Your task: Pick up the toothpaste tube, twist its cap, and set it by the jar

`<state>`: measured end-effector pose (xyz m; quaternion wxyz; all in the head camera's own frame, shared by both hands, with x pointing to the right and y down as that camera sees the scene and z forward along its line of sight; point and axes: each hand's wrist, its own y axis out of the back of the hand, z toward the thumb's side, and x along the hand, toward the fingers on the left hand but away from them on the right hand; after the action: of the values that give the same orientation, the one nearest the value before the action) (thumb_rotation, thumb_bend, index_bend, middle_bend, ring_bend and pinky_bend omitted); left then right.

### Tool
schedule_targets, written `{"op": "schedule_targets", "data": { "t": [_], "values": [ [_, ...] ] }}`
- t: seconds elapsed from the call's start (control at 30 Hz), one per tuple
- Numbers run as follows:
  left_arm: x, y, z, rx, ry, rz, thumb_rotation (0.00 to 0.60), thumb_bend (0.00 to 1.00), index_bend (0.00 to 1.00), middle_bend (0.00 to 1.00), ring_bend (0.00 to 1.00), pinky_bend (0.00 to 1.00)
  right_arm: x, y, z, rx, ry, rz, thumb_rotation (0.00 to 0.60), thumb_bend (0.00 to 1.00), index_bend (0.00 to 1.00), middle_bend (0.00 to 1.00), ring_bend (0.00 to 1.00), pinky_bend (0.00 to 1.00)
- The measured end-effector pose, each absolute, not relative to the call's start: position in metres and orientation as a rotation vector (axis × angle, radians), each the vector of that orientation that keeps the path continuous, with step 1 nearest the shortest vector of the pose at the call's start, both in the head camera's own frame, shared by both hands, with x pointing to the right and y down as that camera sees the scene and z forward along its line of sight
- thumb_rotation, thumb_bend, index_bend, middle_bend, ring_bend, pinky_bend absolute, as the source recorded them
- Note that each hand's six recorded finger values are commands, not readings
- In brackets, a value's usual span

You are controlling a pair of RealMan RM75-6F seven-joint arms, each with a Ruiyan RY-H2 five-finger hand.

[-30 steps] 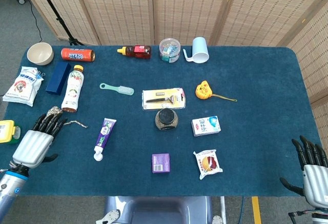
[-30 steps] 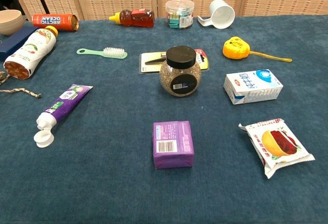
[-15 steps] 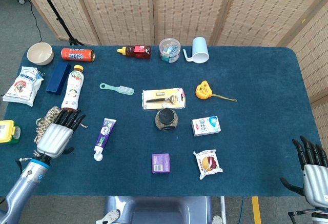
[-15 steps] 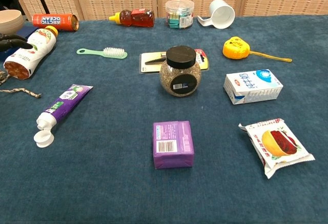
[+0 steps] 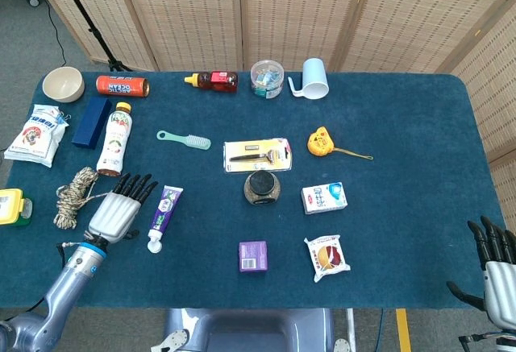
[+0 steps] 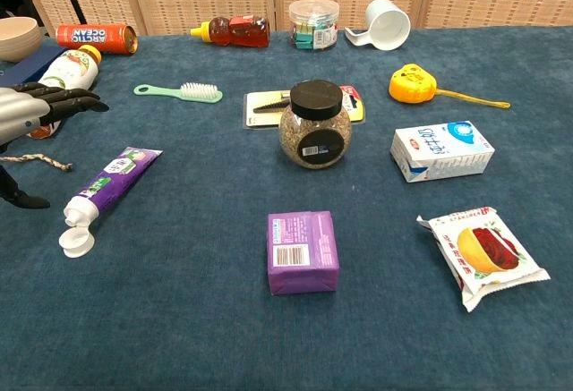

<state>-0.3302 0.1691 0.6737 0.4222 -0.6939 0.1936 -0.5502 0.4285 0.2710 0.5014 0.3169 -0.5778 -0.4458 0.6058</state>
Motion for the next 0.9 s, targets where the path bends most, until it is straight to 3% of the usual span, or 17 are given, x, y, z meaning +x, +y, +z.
{"op": "schedule_targets", "data": {
  "t": [0.6,0.9],
  "values": [
    [-0.304,0.173,0.697,-1.767,0.461,-1.347,0.600,0.11,0.00,0.00,0.00,0.00,0.434,0.276,0.496,-1.504,-1.187,1.606,0.600,0.12,0.00,0.00,0.00,0.00],
    [-0.281,0.147,0.690,-1.744,0.526,-1.275,0.600,0.16,0.00,0.00,0.00,0.00,0.435,0.278,0.494,-1.500,-1.199,1.608,0.600,0.12,0.00,0.00,0.00,0.00]
  ]
}}
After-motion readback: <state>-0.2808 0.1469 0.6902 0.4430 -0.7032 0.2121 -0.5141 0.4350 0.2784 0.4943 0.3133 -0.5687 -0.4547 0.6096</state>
